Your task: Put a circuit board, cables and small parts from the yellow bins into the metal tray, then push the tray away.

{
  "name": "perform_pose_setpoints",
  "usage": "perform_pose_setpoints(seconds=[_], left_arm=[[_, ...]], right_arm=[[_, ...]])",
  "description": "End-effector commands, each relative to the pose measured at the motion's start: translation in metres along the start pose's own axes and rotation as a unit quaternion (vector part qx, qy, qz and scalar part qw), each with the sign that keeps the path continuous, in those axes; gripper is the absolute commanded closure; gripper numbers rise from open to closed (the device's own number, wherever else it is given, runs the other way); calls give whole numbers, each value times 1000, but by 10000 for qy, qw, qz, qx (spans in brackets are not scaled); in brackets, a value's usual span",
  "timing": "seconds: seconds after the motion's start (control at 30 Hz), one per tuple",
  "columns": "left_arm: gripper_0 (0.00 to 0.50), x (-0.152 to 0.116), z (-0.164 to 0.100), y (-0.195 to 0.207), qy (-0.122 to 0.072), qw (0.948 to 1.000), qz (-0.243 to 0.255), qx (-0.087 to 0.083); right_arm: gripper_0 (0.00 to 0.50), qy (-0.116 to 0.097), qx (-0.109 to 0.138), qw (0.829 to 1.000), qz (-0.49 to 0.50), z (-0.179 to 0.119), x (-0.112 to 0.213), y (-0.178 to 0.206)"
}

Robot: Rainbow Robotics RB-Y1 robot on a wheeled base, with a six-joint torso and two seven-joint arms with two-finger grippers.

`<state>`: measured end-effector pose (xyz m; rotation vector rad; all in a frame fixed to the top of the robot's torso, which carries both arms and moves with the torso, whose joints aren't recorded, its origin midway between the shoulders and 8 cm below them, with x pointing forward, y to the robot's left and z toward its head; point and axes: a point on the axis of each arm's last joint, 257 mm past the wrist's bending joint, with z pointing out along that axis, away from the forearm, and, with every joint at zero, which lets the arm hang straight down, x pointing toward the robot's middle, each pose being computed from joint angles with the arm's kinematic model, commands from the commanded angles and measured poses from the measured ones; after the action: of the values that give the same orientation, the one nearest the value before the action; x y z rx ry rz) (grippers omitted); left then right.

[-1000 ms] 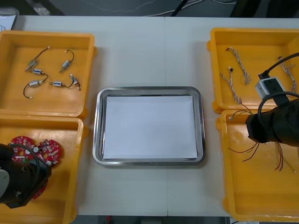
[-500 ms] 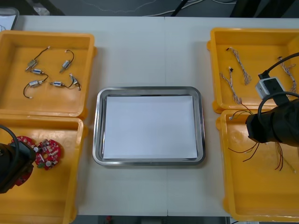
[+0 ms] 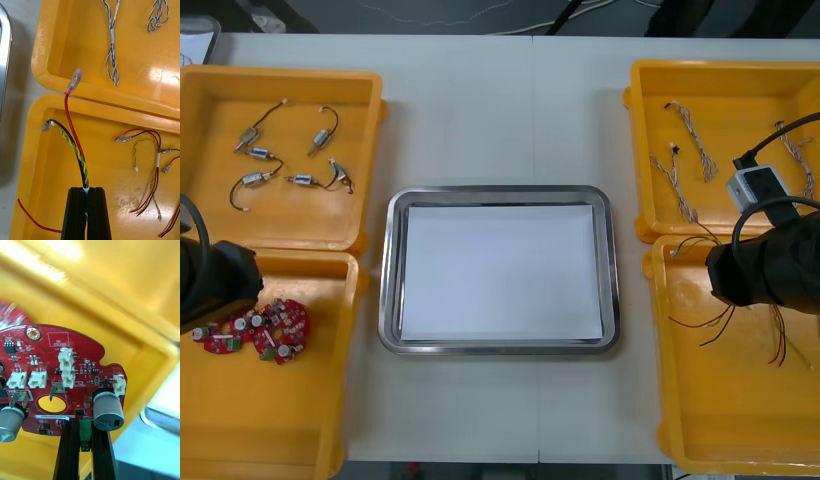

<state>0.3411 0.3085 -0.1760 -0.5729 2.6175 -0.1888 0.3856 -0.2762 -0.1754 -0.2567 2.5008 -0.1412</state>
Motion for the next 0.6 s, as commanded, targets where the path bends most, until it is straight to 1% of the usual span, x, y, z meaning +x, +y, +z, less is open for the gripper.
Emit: perform_pose_setpoints(seconds=[0.03,0.07,0.1,0.2,0.23,0.3,0.33,0.4,0.43,0.5,0.53,0.57,0.6], left_arm=[[500,-16,-18,-46,-311,9941,1020,201],[500,-13,-18,-56,-289,9918,1215,263],[500,-11,-17,-60,-253,9910,1283,292],[500,-1,-17,-86,-64,9848,1665,486],[500,1,-17,-90,-23,9837,1722,522],[500,7,-17,-107,123,9792,1909,672],[500,9,-17,-111,155,9781,1950,709],[500,16,-15,-128,281,9738,2098,829],[500,18,-14,-132,310,9725,2143,857],[500,26,-10,-149,418,9673,2318,940],[500,29,-8,-152,464,9660,2363,943],[500,33,-4,-159,525,9633,2454,953],[500,37,-1,-166,543,9611,2536,952]], right_arm=[[500,-215,-55,9998,-17,-8,-13,10],[500,-215,-55,9998,-17,-8,-13,10],[500,-215,-55,9998,-17,-8,-13,10],[500,-215,-55,9998,-17,-8,-13,10],[500,-215,-55,9998,-17,-8,-13,10],[500,-215,-55,9998,-17,-8,-13,10],[500,-215,-55,9998,-17,-8,-13,10],[500,-215,-55,9998,-17,-8,-13,10],[500,-215,-55,9998,-17,-8,-13,10],[500,-215,-55,9998,-17,-8,-13,10],[500,-215,-55,9998,-17,-8,-13,10],[500,-215,-55,9998,-17,-8,-13,10],[500,-215,-55,9998,-17,-8,-13,10]])
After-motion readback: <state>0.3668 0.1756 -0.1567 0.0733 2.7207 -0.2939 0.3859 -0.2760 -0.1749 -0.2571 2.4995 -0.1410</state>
